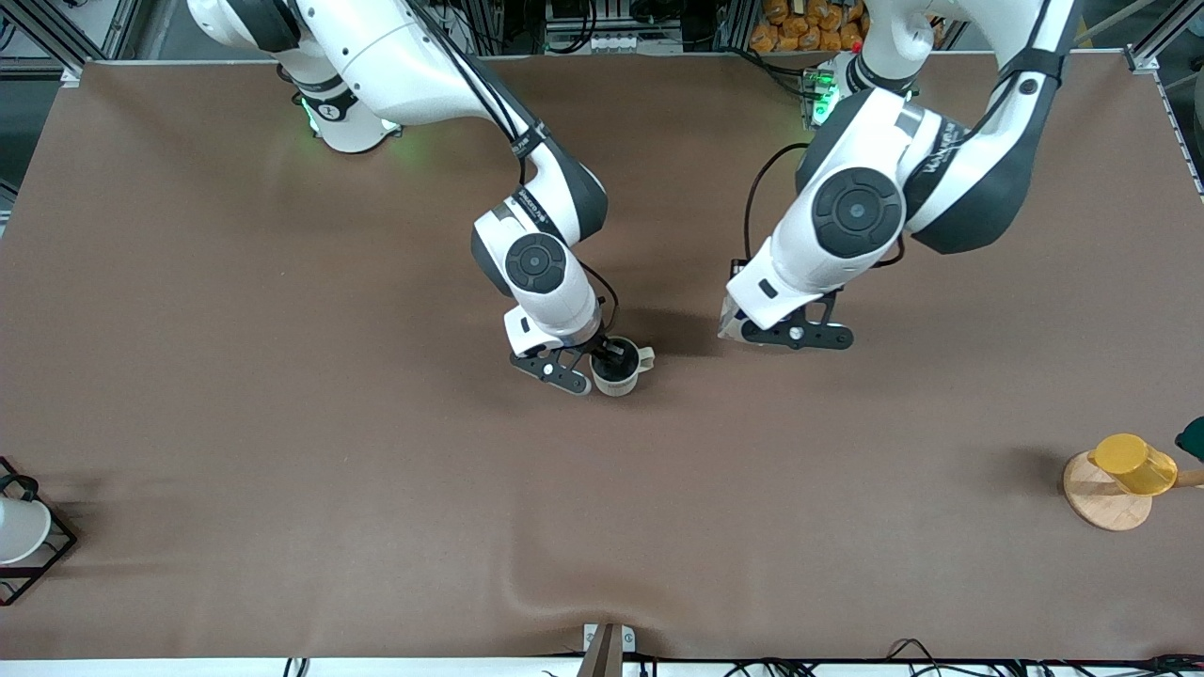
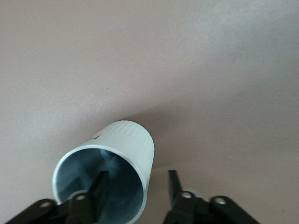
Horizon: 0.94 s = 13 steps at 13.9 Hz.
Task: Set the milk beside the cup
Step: 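Carry the mug and milk carton toward the table center with both grippers, then set the mug down, open the right gripper while the left lowers the carton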
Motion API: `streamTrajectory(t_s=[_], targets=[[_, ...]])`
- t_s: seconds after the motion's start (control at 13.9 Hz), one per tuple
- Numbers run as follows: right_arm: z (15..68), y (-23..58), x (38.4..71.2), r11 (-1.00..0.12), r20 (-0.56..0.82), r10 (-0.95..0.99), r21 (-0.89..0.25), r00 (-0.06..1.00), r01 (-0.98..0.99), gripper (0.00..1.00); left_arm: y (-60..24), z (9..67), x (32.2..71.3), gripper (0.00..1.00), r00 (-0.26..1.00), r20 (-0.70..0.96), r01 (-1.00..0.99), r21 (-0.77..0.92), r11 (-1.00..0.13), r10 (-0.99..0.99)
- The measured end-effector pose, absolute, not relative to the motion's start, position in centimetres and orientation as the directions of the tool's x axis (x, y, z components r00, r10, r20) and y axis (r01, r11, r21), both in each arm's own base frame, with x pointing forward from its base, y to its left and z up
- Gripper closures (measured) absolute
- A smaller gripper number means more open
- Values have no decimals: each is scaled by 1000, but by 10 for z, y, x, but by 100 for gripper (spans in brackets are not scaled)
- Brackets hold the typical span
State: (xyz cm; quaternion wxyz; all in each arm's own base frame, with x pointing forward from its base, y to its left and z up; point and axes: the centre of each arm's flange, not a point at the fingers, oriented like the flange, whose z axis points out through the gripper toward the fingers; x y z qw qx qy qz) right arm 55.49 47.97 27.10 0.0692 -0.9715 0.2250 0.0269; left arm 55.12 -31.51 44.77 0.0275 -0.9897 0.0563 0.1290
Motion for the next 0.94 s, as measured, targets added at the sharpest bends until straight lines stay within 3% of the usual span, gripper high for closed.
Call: streamTrajectory(t_s=[0.22,0.29,0.58,0.94], targets=[[315,467,567,-890,-113,-441,-74,890,-450,6,-332,441,545,58,960,-268,-100,-38,-994,-86],[334,456,576,-883,-113,-453,-77,884,-462,0,-343,439,541,58,961,-267,-83,-41,-996,-69],[402,358,623,-914,-128,-387,-78,913,-398,0,-408,423,521,59,967,-251,19,-67,-998,35],[433,216,666,-963,-153,-238,-90,959,-253,0,-461,393,514,59,971,-230,54,-44,-998,63]])
